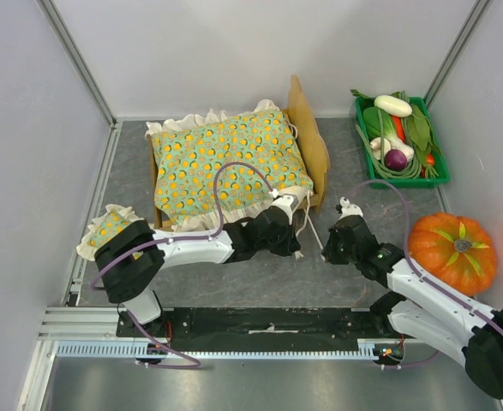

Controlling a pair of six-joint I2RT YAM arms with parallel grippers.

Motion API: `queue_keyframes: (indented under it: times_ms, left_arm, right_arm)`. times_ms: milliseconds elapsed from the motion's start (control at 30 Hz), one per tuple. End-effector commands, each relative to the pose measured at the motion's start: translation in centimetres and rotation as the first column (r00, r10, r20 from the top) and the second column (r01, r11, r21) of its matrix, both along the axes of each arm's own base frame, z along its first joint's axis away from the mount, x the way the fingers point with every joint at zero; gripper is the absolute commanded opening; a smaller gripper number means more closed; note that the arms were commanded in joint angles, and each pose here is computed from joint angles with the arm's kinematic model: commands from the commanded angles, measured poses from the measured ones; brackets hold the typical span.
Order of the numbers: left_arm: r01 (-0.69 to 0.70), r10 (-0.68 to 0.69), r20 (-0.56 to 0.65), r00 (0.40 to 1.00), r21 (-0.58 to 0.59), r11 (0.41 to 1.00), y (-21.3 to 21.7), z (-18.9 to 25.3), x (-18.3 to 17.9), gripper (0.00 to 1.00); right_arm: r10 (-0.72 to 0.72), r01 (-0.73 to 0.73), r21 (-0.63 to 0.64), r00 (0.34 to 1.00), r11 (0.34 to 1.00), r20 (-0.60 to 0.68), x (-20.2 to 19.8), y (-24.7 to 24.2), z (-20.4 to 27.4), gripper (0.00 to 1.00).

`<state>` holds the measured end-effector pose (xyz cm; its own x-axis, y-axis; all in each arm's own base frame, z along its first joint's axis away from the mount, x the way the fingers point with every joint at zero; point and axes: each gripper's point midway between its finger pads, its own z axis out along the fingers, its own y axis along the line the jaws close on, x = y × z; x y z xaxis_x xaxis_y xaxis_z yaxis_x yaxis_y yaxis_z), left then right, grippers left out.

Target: Set up the pet bed

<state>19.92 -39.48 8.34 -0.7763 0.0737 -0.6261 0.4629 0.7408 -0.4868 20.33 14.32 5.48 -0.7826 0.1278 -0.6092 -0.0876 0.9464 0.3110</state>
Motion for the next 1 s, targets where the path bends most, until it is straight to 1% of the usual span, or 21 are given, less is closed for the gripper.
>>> queue_keyframes:
  times_ms: [0, 67, 100, 133, 167, 200, 233, 267, 333, 433, 500, 567, 667, 733, 833, 867, 967]
  left_arm:
    - [0.072, -0.072, -0.004, 0.997, -0.055, 0.996, -2.5, 0.9, -0.1, 0.02]
    - [0.085, -0.085, -0.009, 0.996, -0.061, 0.995, -3.2, 1.1, -0.1, 0.02]
    - [0.088, -0.089, -0.02, 0.996, -0.049, 0.995, -3.3, 0.6, -0.1, 0.02]
    - [0.091, -0.092, -0.02, 0.996, -0.05, 0.995, -3.6, 0.7, 0.0, 0.04]
    - [0.092, -0.093, -0.034, 0.995, -0.035, 0.995, -3.5, 0.4, -0.1, 0.1]
    - [0.087, -0.088, -0.041, 0.995, -0.028, 0.996, -3.5, 0.2, -0.1, 0.19]
    - [0.075, -0.075, -0.046, 0.996, -0.017, 0.997, -3.3, 0.0, 0.0, 0.33]
    - [0.064, -0.064, -0.056, 0.996, -0.001, 0.998, -2.9, -0.2, -0.1, 0.38]
    - [0.039, -0.039, -0.039, 0.998, -0.008, 0.999, -2.3, 0.6, 0.1, 0.48]
    - [0.005, -0.004, -0.053, 0.999, 0.021, 1.0, -0.9, 0.7, -0.2, 0.54]
    - [0.002, -0.003, -0.055, 0.998, -0.007, 1.0, -1.0, 1.8, -0.3, 0.56]
    - [-0.012, 0.009, -0.075, 0.997, -0.037, 0.999, -1.6, 2.2, -0.3, 0.57]
    - [-0.004, -0.009, -0.142, 0.99, -0.091, 0.996, -3.1, 2.2, -0.8, 0.57]
    - [0.017, -0.043, -0.161, 0.986, -0.158, 0.987, -4.8, 2.5, -0.9, 0.57]
    - [-0.008, -0.035, -0.222, 0.975, -0.19, 0.982, -5.6, 1.7, -1.1, 0.57]
    - [-0.025, -0.028, -0.231, 0.973, -0.224, 0.974, -6.1, 2.1, -1.0, 0.57]
    - [-0.068, 0.003, -0.24, 0.971, -0.264, 0.962, -6.2, 2.2, -0.6, 0.58]
  right_arm:
    - [-0.048, 0.044, -0.042, 0.993, 0.998, -0.11, -3.1, -1.3, -0.5, 0.0]
    - [-0.05, 0.046, -0.035, 0.99, 0.998, -0.13, -3.7, -1.0, 0.2, 0.0]
    - [-0.045, 0.041, -0.037, 0.992, 0.998, -0.116, -3.6, -0.8, 0.8, 0.0]
    - [-0.053, 0.046, -0.057, 0.992, 0.997, -0.115, -3.8, -1.3, 0.9, 0.0]
    - [-0.065, 0.058, -0.073, 0.993, 0.996, -0.098, -3.5, -1.6, 1.1, 0.0]
    - [-0.066, 0.06, -0.079, 0.995, 0.995, -0.08, -3.2, -1.7, 1.6, 0.0]
    - [-0.071, 0.065, -0.085, 0.995, 0.994, -0.07, -2.9, -1.8, 1.7, 0.0]
    - [-0.072, 0.067, -0.084, 0.996, 0.994, -0.059, -2.7, -1.8, 1.9, 0.0]
    - [-0.059, 0.055, -0.084, 0.997, 0.995, -0.041, -2.0, -1.4, 2.3, 0.0]
    - [-0.034, 0.033, -0.058, 0.999, 0.998, -0.024, -1.4, -0.4, 2.8, 0.0]
    - [-0.022, 0.021, -0.035, 1.0, 0.999, -0.015, -1.2, 0.1, 2.9, 0.0]
    - [0.001, -0.001, 0.014, 1.0, 1.0, 0.004, -1.2, 0.9, 3.5, 0.0]
    - [0.025, -0.026, 0.061, 1.0, 0.998, 0.009, -1.7, 1.4, 3.6, 0.0]
    - [0.033, -0.034, 0.08, 0.999, 0.996, 0.016, -2.0, 1.5, 3.6, 0.0]
    - [0.046, -0.048, 0.117, 0.999, 0.992, 0.026, -2.3, 1.9, 3.9, 0.0]
    - [0.052, -0.054, 0.131, 0.998, 0.99, 0.024, -2.5, 2.1, 3.9, 0.0]
    - [0.057, -0.059, 0.144, 0.998, 0.988, 0.02, -2.7, 2.2, 3.7, 0.0]
